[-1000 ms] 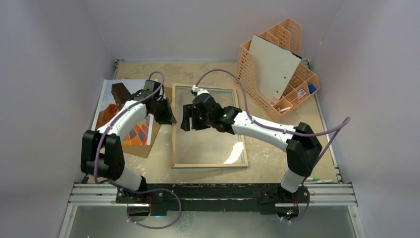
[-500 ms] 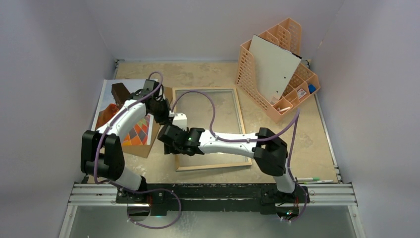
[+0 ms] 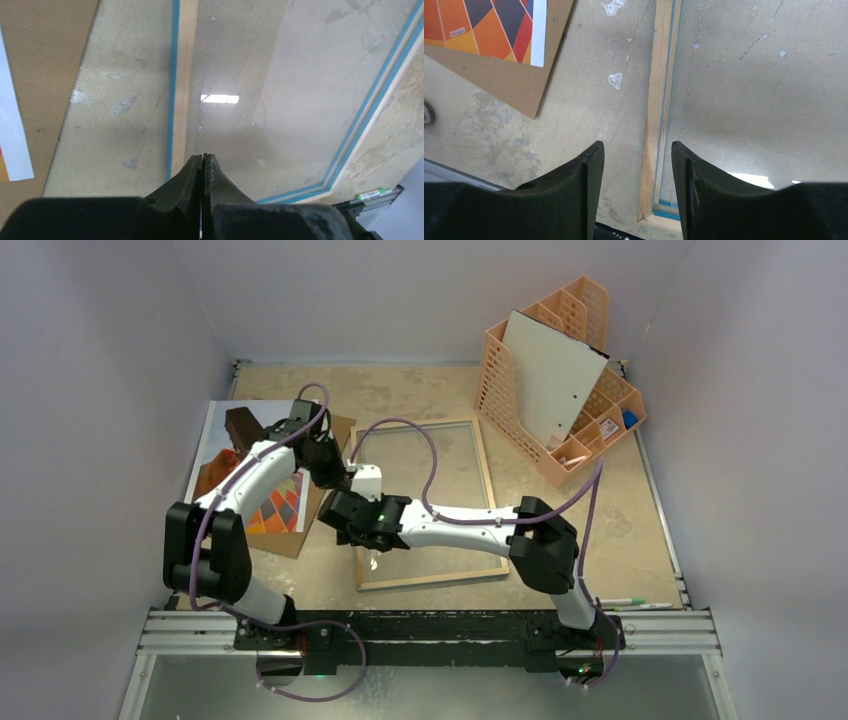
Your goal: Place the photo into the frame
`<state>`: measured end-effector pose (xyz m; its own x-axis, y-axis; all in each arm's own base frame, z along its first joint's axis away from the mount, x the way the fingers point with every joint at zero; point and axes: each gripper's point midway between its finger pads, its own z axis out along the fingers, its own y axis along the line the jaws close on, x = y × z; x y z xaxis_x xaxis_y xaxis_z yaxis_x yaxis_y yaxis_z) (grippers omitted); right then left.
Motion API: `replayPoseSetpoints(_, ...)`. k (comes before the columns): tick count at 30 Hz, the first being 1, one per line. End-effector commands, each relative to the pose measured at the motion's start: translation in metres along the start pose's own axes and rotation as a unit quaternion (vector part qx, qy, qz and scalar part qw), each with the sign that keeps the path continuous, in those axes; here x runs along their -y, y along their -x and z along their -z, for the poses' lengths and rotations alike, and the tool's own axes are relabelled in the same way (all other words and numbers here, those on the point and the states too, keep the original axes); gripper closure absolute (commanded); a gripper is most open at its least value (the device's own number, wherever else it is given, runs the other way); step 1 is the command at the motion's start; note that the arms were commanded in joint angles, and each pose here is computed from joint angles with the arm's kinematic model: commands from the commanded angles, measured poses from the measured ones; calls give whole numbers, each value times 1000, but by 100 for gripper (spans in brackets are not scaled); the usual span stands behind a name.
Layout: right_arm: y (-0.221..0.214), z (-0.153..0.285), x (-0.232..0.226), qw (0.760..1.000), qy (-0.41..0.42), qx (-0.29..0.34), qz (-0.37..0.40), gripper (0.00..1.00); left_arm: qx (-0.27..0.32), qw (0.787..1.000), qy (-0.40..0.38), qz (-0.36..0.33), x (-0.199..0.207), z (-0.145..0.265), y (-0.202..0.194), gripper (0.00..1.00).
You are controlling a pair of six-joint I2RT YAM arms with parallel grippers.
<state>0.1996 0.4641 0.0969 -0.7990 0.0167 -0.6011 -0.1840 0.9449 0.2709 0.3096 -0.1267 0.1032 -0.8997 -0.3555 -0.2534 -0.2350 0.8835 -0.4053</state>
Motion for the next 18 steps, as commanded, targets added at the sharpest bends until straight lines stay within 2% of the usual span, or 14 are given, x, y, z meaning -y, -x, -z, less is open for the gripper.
replayPoseSetpoints(1, 7, -3, 6, 1000, -11, 27, -11, 43, 37, 999, 28, 11, -12, -10, 14, 91)
replayPoseSetpoints(4, 6, -1, 10, 999, -11, 29, -21, 38, 39, 999, 29, 15, -19, -20, 18, 76)
replayPoseSetpoints(8, 12, 10, 18, 999, 5, 42, -35, 36, 26, 999, -7, 26, -20, -37, 17, 66)
replayPoseSetpoints(11, 19, 13, 32, 998, -5, 48, -44, 35, 17, 1000, -6, 23, -26, -51, 14, 56)
replayPoseSetpoints(18, 51, 9, 116, 992, -60, 46, -102, 32, -9, 1000, -11, 9, -32, -69, 5, 54)
